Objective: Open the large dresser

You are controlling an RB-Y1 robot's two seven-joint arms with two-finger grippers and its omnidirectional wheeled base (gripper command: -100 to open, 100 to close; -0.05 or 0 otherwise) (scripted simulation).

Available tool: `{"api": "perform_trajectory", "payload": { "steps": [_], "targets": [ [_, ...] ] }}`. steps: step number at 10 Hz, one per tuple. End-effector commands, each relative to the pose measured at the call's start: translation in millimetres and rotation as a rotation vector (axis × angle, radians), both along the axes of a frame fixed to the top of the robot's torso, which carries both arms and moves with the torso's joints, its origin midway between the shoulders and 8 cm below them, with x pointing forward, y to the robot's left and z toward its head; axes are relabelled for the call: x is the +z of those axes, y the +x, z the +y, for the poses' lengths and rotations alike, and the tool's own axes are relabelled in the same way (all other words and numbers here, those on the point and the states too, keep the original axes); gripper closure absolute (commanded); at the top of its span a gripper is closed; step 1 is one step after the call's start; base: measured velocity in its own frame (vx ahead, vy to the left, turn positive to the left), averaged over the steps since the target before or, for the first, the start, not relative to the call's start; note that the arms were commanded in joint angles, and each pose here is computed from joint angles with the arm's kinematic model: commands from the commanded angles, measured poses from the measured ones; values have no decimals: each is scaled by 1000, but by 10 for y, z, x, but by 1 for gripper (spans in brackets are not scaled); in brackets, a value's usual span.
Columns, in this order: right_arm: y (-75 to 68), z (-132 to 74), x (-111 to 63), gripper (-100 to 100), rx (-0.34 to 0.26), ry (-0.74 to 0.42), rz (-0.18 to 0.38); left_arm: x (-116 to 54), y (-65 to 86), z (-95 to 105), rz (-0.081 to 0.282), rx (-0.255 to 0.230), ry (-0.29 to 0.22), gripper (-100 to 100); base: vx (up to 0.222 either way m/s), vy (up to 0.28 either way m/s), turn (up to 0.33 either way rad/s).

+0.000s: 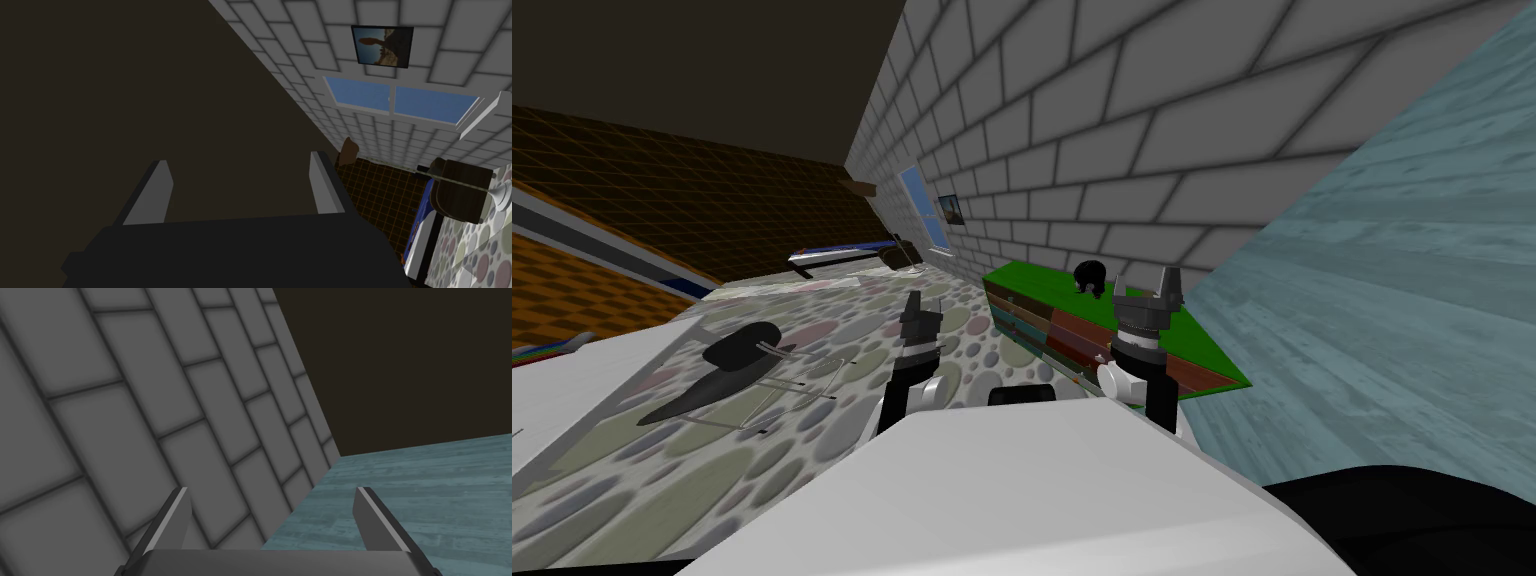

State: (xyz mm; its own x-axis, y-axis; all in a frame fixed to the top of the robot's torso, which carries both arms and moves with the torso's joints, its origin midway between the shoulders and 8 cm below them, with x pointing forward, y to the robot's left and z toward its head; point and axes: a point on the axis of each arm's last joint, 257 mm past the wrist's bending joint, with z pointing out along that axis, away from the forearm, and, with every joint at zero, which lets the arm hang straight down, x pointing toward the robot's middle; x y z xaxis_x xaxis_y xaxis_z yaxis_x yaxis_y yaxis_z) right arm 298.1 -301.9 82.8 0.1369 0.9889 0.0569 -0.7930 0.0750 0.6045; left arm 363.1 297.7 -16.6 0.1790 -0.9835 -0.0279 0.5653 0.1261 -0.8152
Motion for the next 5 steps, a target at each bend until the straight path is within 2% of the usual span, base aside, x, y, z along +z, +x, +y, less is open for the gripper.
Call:
{"api": "perform_trajectory", "payload": {
  "steps": [1,5],
  "targets": [
    [0,0,0,0,0,0,0,0,0,0,0,0,0,0,0,0,0],
    [-1,0,1,0,0,0,0,1,0,0,0,0,0,0,0,0,0]
  ]
}}
